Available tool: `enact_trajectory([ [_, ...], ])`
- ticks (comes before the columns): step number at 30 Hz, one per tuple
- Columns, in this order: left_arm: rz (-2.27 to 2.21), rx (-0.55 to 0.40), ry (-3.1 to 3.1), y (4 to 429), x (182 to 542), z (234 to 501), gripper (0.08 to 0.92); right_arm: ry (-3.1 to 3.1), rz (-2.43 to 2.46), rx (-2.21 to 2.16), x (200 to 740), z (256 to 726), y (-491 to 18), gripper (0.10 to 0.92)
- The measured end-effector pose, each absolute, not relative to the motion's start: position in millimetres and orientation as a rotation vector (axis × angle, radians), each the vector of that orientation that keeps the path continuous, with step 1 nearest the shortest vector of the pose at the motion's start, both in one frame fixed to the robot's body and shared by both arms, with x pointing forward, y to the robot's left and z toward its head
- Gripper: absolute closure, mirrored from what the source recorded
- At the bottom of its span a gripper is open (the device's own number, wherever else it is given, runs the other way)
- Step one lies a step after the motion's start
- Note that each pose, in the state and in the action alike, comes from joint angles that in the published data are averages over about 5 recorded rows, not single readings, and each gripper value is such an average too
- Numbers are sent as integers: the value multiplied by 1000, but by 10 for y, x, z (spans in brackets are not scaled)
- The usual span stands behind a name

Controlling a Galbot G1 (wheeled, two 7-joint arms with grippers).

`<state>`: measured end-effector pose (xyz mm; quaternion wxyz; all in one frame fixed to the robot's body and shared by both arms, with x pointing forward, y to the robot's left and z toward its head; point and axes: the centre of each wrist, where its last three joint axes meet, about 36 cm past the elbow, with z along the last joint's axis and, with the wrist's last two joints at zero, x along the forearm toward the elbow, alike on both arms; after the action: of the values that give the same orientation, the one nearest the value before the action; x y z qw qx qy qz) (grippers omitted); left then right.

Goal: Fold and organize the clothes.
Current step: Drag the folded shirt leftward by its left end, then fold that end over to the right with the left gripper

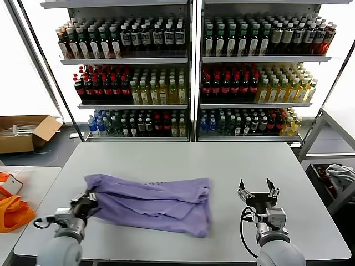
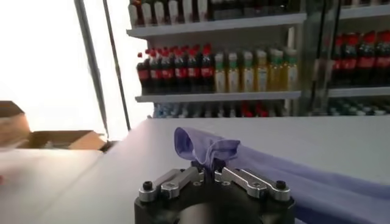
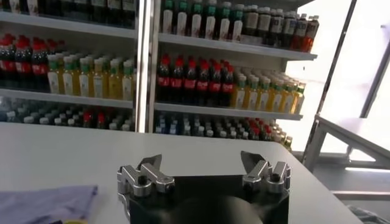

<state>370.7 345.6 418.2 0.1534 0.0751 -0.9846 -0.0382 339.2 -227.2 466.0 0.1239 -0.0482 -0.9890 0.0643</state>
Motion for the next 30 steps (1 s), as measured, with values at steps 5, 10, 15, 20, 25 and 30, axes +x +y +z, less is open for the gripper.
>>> enact_trajectory([
  [5,-211,279,-2849,3818,3766,4440,869,-2888,174,-131,3386,4656,-2251,200],
  [10,-276,309,-2865,4010,3803,4578,869,-2895,166,-127,3386,4678,-2225,200],
  [15,-317,305,-2874,4057,3814,4612,869,-2899,168,-132,3363,4701,-2228,200],
  [20,-324,250,-2865,3916,3807,4520,869,-2905,163,-135,3311,4729,-2231,200],
  [25,-291,164,-2848,3618,3804,4337,869,-2909,168,-141,3243,4759,-2229,200],
  [30,-240,58,-2839,3226,3788,4224,869,-2907,166,-145,3166,4773,-2209,200],
])
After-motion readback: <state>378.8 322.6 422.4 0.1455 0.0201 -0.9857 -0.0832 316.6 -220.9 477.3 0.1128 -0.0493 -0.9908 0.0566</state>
